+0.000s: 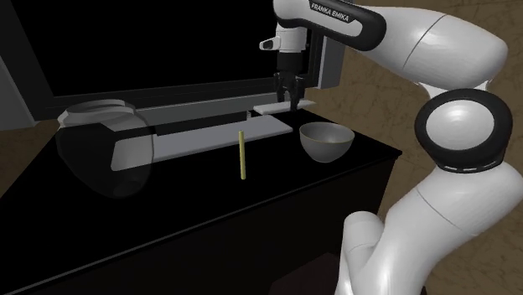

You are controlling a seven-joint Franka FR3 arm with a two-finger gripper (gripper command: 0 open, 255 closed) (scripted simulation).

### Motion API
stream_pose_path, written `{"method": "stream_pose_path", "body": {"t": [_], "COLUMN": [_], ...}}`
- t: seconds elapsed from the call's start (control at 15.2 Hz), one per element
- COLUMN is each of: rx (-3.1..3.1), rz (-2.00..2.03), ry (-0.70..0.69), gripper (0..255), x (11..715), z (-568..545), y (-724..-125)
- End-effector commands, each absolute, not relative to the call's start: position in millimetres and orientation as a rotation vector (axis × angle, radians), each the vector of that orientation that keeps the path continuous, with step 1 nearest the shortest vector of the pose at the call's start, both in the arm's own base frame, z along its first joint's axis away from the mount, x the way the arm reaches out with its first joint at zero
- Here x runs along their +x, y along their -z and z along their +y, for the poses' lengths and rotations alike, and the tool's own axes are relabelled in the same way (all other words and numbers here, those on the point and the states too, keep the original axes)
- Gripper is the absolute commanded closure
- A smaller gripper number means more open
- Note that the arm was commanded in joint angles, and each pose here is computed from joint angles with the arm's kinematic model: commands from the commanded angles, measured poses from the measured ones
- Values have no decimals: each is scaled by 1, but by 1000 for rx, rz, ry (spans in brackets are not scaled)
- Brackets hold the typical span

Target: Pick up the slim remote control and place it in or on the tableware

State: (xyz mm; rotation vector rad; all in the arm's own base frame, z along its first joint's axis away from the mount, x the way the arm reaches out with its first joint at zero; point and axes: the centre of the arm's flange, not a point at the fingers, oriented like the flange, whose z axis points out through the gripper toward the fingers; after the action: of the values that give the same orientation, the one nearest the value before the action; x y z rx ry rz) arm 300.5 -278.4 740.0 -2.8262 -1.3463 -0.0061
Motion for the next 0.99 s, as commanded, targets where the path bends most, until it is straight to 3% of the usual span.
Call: {"method": "stream_pose_path", "body": {"t": [0.0,0.53,0.92], "rx": [-2827,-2827,-2827], "rz": [-1346,-1346,-1346], "ry": [6,6,6], "gripper": [255,255,255], "x": [274,166,166], "z": [-285,-312,-312], "y": [-741,-742,-711]}}
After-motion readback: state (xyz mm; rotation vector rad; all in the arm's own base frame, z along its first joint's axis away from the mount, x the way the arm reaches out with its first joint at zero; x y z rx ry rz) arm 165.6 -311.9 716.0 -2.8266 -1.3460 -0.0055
